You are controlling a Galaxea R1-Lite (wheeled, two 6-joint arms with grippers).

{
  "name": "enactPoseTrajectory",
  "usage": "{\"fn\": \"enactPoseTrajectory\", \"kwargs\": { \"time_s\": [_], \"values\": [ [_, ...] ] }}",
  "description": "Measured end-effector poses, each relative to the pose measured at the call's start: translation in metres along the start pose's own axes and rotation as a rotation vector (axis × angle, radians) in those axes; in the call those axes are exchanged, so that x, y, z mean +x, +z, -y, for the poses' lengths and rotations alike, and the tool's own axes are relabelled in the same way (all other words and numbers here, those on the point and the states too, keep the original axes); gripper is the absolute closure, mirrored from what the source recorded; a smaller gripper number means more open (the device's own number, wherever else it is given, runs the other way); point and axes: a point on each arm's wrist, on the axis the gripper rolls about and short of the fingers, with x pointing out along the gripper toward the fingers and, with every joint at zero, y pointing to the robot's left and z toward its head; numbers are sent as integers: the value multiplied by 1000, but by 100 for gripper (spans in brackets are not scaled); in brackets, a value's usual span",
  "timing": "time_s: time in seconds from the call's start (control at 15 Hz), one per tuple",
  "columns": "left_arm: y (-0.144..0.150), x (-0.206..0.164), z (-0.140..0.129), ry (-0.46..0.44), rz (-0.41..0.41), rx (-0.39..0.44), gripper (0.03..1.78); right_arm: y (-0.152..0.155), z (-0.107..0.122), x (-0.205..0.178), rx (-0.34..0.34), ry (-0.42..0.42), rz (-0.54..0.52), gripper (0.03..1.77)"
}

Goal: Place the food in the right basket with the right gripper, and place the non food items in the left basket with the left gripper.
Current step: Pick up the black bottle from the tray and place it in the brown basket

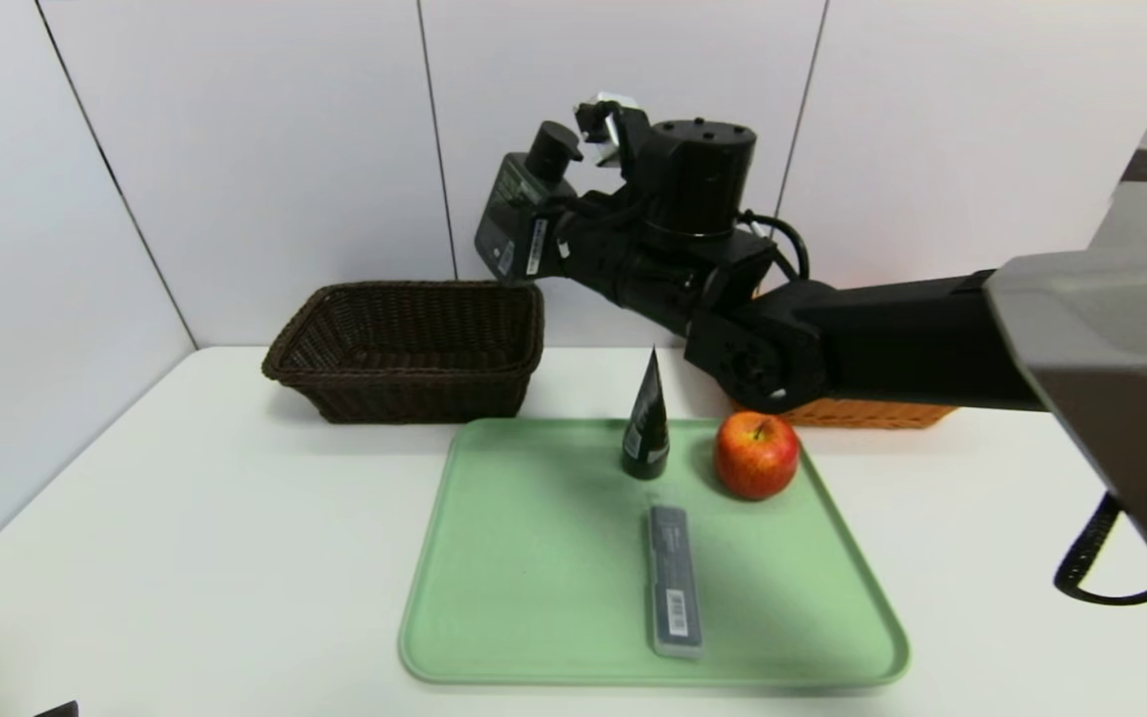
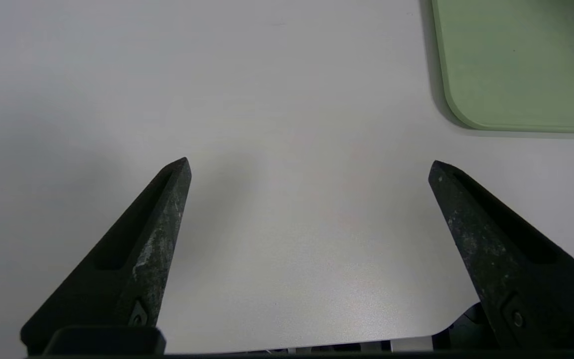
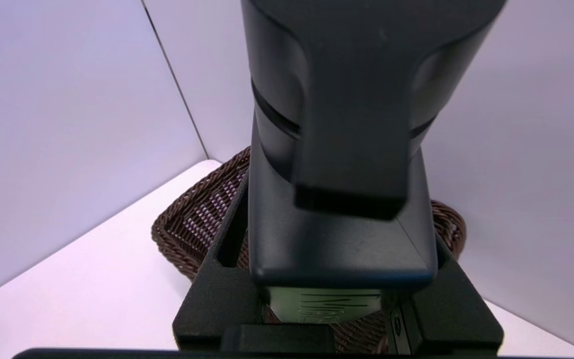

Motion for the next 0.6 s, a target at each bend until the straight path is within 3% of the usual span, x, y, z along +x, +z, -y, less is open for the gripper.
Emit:
{"fn": "enactPoseTrajectory", "kwargs": {
  "time_s": [0.6],
  "values": [
    [1, 0, 0, -1, 3, 18, 12, -63, 12, 41, 25, -38, 32, 118]
  ]
}}
